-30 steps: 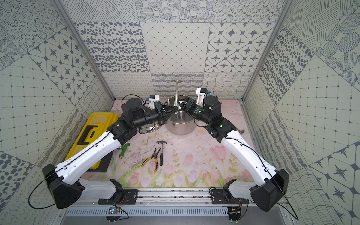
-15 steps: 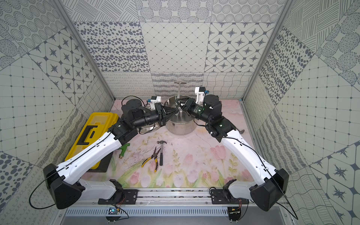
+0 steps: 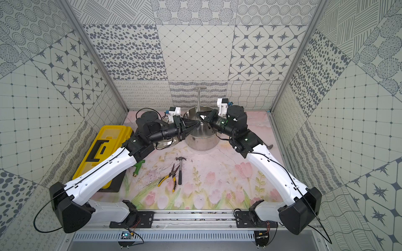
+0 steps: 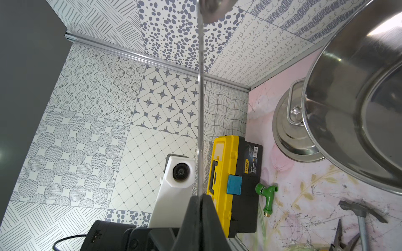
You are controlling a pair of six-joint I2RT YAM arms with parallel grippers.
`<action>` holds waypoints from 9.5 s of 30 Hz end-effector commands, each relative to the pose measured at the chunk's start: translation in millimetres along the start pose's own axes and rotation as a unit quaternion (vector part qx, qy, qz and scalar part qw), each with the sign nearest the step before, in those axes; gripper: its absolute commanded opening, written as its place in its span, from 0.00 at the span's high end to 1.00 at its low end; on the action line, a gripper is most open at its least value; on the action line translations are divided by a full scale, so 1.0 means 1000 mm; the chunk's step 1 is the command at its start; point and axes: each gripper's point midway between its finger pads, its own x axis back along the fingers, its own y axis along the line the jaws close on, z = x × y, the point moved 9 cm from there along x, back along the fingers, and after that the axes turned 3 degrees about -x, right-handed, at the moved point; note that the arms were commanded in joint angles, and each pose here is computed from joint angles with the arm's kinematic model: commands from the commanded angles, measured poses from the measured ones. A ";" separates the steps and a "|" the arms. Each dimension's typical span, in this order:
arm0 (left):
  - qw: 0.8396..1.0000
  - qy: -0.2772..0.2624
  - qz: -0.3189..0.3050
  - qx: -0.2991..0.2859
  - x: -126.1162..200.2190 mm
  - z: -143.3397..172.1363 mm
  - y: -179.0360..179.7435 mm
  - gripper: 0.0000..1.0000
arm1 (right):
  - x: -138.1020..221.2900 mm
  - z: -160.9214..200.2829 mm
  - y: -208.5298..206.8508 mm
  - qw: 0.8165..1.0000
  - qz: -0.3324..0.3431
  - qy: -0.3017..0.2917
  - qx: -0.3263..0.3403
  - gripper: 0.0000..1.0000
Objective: Stir the soup with a spoon
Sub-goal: Pick up the spoon from the center of the board, then stir the soup in the pan with a stick.
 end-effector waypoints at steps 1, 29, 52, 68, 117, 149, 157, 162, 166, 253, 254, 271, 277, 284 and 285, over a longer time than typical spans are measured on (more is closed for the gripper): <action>1.000 -0.023 0.005 -0.006 0.011 0.000 -0.012 0.12 | 0.000 -0.007 0.004 0.999 -0.023 0.003 -0.027 1.00; 0.941 -0.246 -0.121 -0.199 0.092 -0.016 -0.080 0.00 | -0.077 -0.012 -0.101 0.912 0.213 0.010 -0.351 1.00; 0.950 -0.225 -0.137 -0.168 0.079 -0.022 -0.054 0.00 | -0.122 -0.078 -0.140 0.918 0.209 -0.029 -0.336 1.00; 0.945 -0.210 -0.175 -0.177 0.058 -0.034 -0.044 0.01 | -0.054 -0.045 -0.144 0.910 0.221 -0.028 -0.348 1.00; 0.915 -0.155 -0.299 -0.223 0.026 -0.079 0.006 0.01 | -0.081 0.003 -0.135 0.914 0.199 0.000 -0.352 1.00; 0.912 -0.163 -0.309 -0.215 0.042 -0.068 0.010 0.01 | -0.064 -0.045 -0.152 0.915 0.195 -0.023 -0.351 1.00; 0.912 -0.157 -0.309 -0.219 0.035 -0.073 0.010 0.01 | -0.064 -0.002 -0.134 0.919 0.194 0.016 -0.344 1.00; 0.911 -0.158 -0.308 -0.224 0.032 -0.080 0.012 0.00 | -0.094 0.011 -0.122 0.923 0.179 0.037 -0.339 1.00; 0.912 -0.165 -0.296 -0.231 0.032 -0.089 0.009 0.00 | -0.118 0.005 -0.118 0.926 0.169 0.039 -0.335 1.00; 0.933 -0.140 -0.268 -0.195 0.023 -0.090 0.025 0.00 | -0.126 -0.026 -0.124 0.926 0.130 0.009 -0.353 1.00; 0.933 -0.141 -0.268 -0.195 0.024 -0.090 0.025 0.00 | -0.127 -0.031 -0.127 0.925 0.130 0.005 -0.356 1.00; 0.932 -0.135 -0.263 -0.211 0.018 -0.094 0.020 0.01 | -0.044 -0.034 -0.141 0.918 0.163 -0.025 -0.360 1.00; 0.932 -0.136 -0.264 -0.210 0.016 -0.096 0.021 0.00 | -0.052 0.001 -0.128 0.918 0.159 0.007 -0.363 1.00; 0.930 -0.143 -0.265 -0.211 0.021 -0.094 0.019 0.01 | -0.095 0.000 -0.108 0.926 0.132 0.027 -0.352 1.00; 0.930 -0.143 -0.265 -0.209 0.022 -0.093 0.019 0.00 | -0.102 -0.005 -0.105 0.928 0.127 0.025 -0.349 1.00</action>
